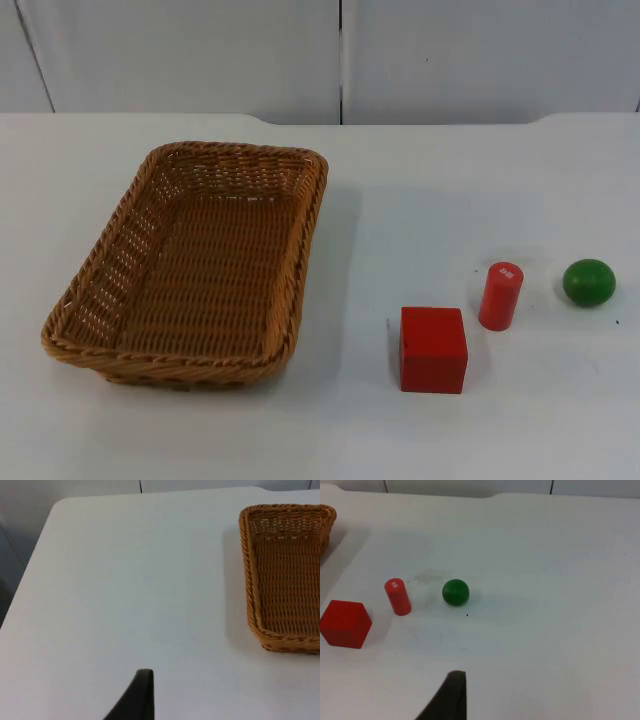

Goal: Pick up the basket with the left hand and place the object to the left of the red cylinder into the basket with the right hand.

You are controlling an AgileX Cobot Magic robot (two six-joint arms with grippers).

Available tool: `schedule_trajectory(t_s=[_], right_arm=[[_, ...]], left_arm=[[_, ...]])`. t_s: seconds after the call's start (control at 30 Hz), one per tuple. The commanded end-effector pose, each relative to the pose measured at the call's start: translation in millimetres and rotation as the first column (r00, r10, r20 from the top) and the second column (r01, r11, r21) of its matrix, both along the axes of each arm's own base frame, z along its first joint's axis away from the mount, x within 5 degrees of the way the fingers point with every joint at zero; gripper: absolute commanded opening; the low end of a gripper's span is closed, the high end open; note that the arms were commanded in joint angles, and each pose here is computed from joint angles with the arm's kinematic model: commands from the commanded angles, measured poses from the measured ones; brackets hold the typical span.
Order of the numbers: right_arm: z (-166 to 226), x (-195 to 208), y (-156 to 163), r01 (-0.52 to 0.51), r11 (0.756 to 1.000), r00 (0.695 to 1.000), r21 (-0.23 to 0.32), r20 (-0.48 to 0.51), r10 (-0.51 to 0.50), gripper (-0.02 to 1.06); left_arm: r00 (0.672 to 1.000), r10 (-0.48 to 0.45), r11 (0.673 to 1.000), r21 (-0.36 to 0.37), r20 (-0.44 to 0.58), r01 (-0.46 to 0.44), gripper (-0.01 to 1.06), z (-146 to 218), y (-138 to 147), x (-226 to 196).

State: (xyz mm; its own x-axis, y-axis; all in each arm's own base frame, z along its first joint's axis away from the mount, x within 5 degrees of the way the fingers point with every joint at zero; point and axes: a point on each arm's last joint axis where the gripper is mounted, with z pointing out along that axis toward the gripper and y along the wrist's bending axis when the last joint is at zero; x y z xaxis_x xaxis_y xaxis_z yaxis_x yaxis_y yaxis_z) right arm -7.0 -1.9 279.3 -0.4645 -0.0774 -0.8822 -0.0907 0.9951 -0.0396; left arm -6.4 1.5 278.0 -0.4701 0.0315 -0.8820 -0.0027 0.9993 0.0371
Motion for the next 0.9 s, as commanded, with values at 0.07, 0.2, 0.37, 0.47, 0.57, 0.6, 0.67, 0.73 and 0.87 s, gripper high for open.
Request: schedule_trajectory(t_s=[0.07,0.2,0.37,0.47,0.57,0.6,0.67,0.73,0.87], right_arm=[[1.0,-0.3,-0.4,0.009,1.0,1.0,-0.003,0.014,-0.009,1.05],[1.0,-0.3,-0.4,0.009,1.0,1.0,-0.003,0.014,-0.009,1.05],[1.0,-0.3,-0.4,0.009,1.0,1.0,-0.003,0.014,-0.009,1.05],[1.0,-0.3,-0.4,0.009,1.0,1.0,-0.003,0.014,-0.009,1.05],[1.0,-0.3,-0.4,0.011,1.0,1.0,-0.001,0.014,-0.011,1.05],[1.0,-0.3,-0.6,0.012,1.0,1.0,-0.002,0.014,-0.011,1.05],[1.0,-0.3,-0.6,0.012,1.0,1.0,-0.002,0.014,-0.011,1.05],[1.0,-0.3,-0.6,0.012,1.0,1.0,-0.002,0.014,-0.011,1.05],[1.0,-0.3,-0.6,0.012,1.0,1.0,-0.002,0.014,-0.011,1.05]], left_arm=[[0.998,-0.003,1.0,-0.006,0.062,0.004,1.05,17.6,-0.1,3.0],[0.997,-0.004,1.0,-0.006,0.078,0.004,1.05,28.2,-0.2,6.5],[0.996,-0.004,1.0,-0.005,0.085,0.005,1.05,39.4,-0.2,11.6],[0.997,-0.005,1.0,-0.007,0.076,0.006,1.05,41.5,-0.4,16.3],[0.998,-0.009,1.0,-0.014,0.063,0.01,1.05,41.4,-0.9,19.0],[0.998,-0.012,1.0,-0.02,0.056,0.013,1.05,41.3,-1.5,20.4],[0.999,-0.024,0.999,-0.041,0.038,0.025,1.05,41.0,-3.3,23.9],[0.999,-0.036,0.997,-0.064,0.022,0.037,1.05,40.9,-5.3,27.6],[0.999,-0.05,0.994,-0.097,0.02,0.052,1.05,42.4,-7.8,34.4]])
